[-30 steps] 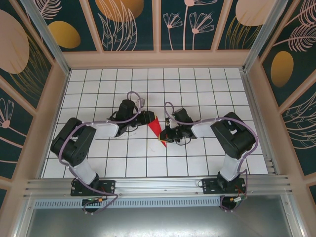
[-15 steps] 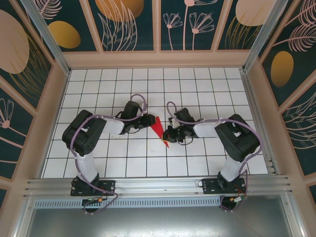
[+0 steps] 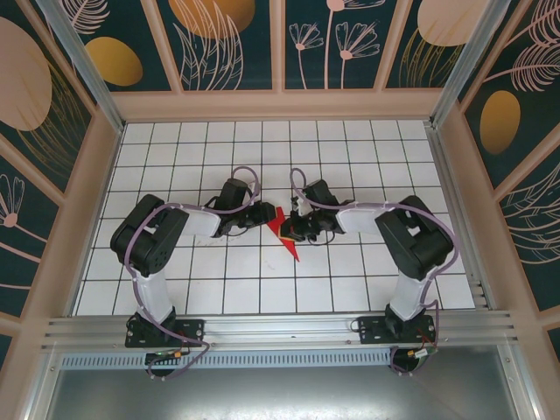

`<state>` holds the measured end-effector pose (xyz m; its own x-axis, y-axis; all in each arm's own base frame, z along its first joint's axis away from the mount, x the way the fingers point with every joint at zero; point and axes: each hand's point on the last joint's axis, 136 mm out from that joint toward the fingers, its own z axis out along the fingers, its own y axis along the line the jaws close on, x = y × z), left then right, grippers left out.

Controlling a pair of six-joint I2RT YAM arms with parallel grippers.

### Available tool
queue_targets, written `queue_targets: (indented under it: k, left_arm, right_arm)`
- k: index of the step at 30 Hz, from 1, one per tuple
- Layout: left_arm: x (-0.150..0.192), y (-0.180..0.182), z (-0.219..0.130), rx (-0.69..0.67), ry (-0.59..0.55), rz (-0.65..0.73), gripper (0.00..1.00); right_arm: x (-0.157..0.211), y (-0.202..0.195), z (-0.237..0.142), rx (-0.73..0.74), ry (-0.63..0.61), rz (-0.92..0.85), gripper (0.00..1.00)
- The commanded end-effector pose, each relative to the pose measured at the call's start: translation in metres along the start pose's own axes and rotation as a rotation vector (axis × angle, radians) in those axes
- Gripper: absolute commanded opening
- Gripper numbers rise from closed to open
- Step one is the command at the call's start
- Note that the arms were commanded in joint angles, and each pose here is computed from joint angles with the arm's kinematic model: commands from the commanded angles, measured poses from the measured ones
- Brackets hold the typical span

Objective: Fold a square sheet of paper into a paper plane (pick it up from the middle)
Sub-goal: Fold the wing for the fifth time at the center of the table.

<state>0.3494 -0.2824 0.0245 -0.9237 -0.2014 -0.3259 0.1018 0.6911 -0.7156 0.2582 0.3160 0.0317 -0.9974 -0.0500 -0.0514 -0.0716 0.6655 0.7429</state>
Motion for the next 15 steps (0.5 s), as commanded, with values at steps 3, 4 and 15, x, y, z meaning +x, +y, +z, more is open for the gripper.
queue_targets:
  k: [3, 4, 15]
  left_arm:
    - [0.015, 0.052, 0.009, -0.202, 0.036, -0.067, 0.25]
    - [0.017, 0.054, 0.009, -0.207, 0.038, -0.073, 0.23]
    - [0.026, 0.072, 0.01, -0.257, 0.046, -0.097, 0.2]
  right_arm:
    - [0.019, -0.026, 0.009, 0.052, 0.054, 0.033, 0.07]
    - [0.022, -0.029, 0.008, 0.052, 0.056, 0.039, 0.08]
    - [0.059, -0.042, -0.015, 0.052, 0.069, 0.066, 0.12]
